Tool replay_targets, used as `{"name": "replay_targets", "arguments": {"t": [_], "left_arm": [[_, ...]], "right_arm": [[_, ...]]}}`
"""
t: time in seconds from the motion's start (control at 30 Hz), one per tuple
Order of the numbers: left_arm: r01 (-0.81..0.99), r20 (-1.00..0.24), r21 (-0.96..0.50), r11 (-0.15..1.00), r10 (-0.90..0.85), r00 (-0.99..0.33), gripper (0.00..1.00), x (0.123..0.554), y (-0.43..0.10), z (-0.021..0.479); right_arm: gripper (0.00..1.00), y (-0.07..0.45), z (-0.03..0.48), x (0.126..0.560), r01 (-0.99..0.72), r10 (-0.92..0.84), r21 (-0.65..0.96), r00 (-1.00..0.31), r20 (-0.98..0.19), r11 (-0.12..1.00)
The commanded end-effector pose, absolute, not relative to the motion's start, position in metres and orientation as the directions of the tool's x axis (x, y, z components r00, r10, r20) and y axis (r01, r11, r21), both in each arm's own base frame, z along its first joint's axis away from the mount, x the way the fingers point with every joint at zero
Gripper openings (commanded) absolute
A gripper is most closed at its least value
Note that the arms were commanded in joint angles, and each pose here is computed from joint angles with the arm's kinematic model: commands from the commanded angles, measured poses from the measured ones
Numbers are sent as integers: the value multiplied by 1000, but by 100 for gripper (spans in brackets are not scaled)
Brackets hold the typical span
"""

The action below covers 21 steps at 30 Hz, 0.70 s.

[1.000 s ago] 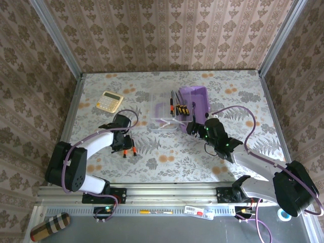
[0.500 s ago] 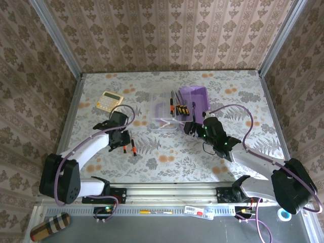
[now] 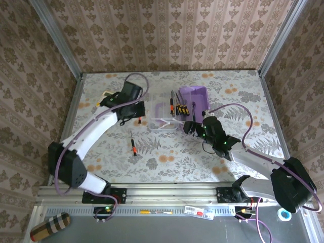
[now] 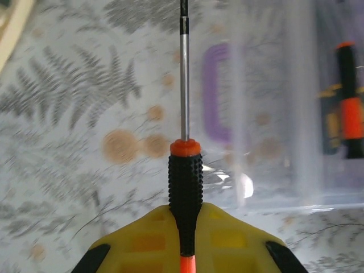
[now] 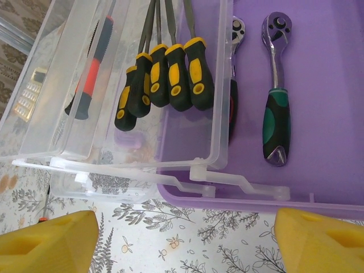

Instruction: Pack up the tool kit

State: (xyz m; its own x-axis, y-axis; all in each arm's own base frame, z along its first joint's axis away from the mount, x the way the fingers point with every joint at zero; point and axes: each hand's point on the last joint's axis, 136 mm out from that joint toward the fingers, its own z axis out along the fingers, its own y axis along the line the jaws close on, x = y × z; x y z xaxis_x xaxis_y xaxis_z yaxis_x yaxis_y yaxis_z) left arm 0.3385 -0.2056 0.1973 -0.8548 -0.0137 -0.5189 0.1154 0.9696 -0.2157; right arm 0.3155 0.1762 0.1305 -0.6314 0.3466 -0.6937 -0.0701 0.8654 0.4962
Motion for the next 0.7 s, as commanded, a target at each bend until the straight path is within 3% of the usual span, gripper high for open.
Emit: {"name": "replay_targets", "arguments": {"t": [0.0, 0.3, 0.67], "left_arm": [[188, -513, -196, 962, 63, -856, 10, 349, -233, 203], [268, -522, -219, 938, 119, -845, 10, 387, -303, 208], [285, -467, -212, 935, 159, -870, 10, 404, -333, 181]], "right_arm": [[82, 170, 145, 319, -62, 361, 485, -587, -725, 872], [83, 167, 146, 318, -51, 369, 483, -579, -727, 874], [83, 165, 149, 317, -49, 373, 484, -572, -730, 873]]}}
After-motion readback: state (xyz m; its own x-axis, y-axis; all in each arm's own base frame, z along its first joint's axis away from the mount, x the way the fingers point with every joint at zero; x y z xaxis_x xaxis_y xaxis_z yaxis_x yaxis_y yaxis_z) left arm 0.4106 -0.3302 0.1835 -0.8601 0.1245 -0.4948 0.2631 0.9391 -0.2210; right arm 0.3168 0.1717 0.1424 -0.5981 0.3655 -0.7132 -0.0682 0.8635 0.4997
